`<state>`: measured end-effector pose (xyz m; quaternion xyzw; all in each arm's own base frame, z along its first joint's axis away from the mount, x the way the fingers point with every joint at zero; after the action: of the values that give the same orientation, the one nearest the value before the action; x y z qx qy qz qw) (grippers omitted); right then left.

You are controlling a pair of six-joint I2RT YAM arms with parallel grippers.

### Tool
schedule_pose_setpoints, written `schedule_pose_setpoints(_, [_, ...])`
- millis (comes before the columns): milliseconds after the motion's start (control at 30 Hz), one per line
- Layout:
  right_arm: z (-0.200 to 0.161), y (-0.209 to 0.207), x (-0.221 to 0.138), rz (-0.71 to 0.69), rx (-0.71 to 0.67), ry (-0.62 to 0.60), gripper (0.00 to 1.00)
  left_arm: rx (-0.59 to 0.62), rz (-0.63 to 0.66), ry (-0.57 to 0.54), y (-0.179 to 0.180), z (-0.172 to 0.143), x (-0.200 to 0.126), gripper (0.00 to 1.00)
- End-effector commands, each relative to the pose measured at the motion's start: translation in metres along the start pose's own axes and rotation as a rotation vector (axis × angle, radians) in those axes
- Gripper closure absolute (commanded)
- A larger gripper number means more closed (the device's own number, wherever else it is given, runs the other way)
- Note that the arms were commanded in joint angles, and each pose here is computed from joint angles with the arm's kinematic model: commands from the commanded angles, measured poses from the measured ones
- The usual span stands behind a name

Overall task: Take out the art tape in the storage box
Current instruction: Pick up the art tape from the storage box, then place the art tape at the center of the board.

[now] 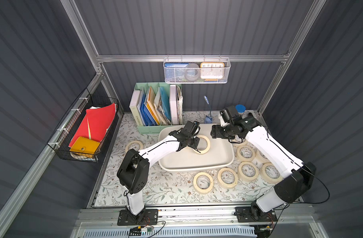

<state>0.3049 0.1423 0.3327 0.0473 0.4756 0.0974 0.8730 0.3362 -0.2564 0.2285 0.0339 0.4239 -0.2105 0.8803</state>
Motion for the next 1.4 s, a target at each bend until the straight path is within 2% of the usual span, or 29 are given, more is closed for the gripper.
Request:
schedule_pose_setpoints(0, [-0.006, -0.024, -0.007, -0.089, 0.019, 0.026, 0.23, -0.052, 0.06, -0.113, 0.011, 0.009, -0.048, 1.0])
schedule_pose_setpoints(133, [-0.01, -0.044, -0.006, -0.129, 0.05, 0.037, 0.23, -0.054, 0.072, -0.197, 0.014, 0.014, -0.095, 1.0])
schedule_pose_setpoints(267, [-0.016, -0.056, 0.001, -0.155, 0.066, 0.058, 0.24, -0.032, 0.066, -0.115, 0.013, -0.009, -0.137, 1.0])
schedule_pose_setpoints(400, [-0.021, -0.065, 0.01, -0.177, 0.077, 0.086, 0.24, 0.022, -0.031, -0.06, 0.0, -0.037, -0.167, 1.0])
schedule_pose_setpoints(533, [-0.021, -0.069, 0.011, -0.191, 0.083, 0.09, 0.24, 0.021, -0.035, 0.092, -0.008, -0.068, -0.179, 1.0])
schedule_pose_setpoints(633, [-0.02, -0.07, 0.012, -0.208, 0.079, 0.09, 0.24, -0.025, -0.011, 0.13, -0.012, -0.088, -0.187, 1.0])
schedule_pose_setpoints(800, [-0.019, -0.072, 0.015, -0.227, 0.074, 0.101, 0.24, -0.114, 0.016, 0.183, -0.008, -0.13, -0.18, 1.0])
schedule_pose_setpoints(1033, [-0.019, -0.074, 0.012, -0.243, 0.073, 0.101, 0.24, -0.214, 0.09, 0.151, 0.008, -0.185, -0.134, 1.0])
schedule_pose_setpoints(1100, [-0.02, -0.074, 0.011, -0.244, 0.072, 0.102, 0.24, -0.23, 0.136, 0.157, 0.014, -0.194, -0.127, 1.0])
schedule_pose_setpoints(1200, [-0.02, -0.075, 0.01, -0.251, 0.069, 0.104, 0.24, -0.219, 0.199, 0.107, 0.019, -0.194, -0.119, 1.0])
schedule_pose_setpoints(1367, [-0.02, -0.076, 0.012, -0.248, 0.07, 0.108, 0.24, -0.208, 0.174, 0.095, 0.012, -0.196, -0.098, 1.0])
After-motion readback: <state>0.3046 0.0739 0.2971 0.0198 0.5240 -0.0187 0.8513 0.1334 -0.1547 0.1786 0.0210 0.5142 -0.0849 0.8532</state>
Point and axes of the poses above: each gripper's point midway between its finger pads, its own x axis out along the fingers, its own y axis along the line the jaws close on, z = x × y, the point moved 10 cm from there along -x, back along the fingers, and after that the axes turned 5 degrees about -x, right-handed, at the moved point
